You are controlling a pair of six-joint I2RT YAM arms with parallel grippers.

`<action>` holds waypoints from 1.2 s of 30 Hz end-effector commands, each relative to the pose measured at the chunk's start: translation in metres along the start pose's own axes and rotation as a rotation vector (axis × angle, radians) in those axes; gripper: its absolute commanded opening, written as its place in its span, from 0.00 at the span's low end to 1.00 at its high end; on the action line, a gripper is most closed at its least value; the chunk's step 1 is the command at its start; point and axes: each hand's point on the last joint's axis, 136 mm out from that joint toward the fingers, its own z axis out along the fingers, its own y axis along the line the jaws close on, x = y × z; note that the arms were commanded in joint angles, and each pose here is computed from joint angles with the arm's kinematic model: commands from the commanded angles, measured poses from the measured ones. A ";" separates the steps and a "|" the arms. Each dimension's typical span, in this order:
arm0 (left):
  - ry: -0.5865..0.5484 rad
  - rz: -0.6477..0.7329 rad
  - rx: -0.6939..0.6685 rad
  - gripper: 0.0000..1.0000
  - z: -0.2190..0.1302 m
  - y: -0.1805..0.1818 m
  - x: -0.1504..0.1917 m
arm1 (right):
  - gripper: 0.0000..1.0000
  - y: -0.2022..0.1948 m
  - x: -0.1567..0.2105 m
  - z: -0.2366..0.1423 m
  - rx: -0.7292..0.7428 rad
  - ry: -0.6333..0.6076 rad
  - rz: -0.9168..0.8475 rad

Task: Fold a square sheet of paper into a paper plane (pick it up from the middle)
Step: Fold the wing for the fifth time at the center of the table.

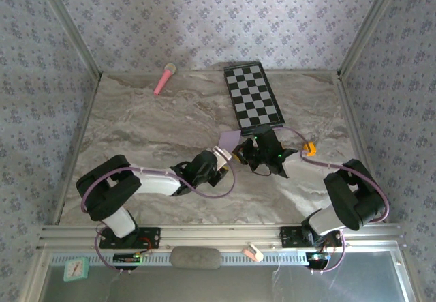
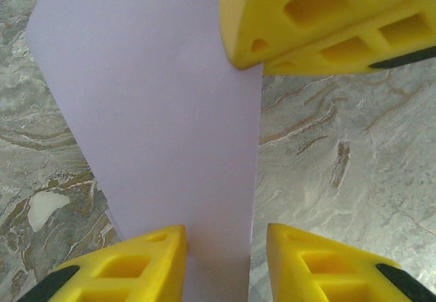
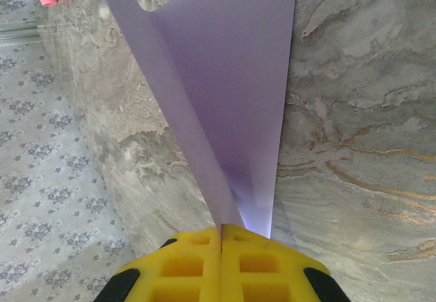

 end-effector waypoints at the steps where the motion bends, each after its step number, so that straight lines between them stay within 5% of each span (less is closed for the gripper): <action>1: -0.012 0.008 0.003 0.33 0.001 -0.003 0.002 | 0.02 0.006 -0.001 -0.005 -0.005 0.002 0.017; 12: -0.018 0.013 0.011 0.14 0.001 -0.004 0.002 | 0.09 0.005 -0.002 -0.005 -0.003 0.007 0.028; 15: -0.021 0.011 0.018 0.08 0.002 -0.005 0.000 | 0.20 0.003 -0.003 -0.006 0.002 0.007 0.029; 20: -0.011 -0.004 0.040 0.00 0.002 -0.009 0.000 | 0.56 -0.001 -0.006 -0.012 0.034 -0.003 -0.008; 24: 0.005 -0.044 0.073 0.00 0.002 -0.011 0.003 | 0.70 -0.002 -0.015 -0.025 0.059 -0.041 -0.072; 36: 0.057 -0.254 0.237 0.00 -0.001 -0.019 0.000 | 0.79 -0.013 -0.038 -0.059 0.101 -0.108 -0.231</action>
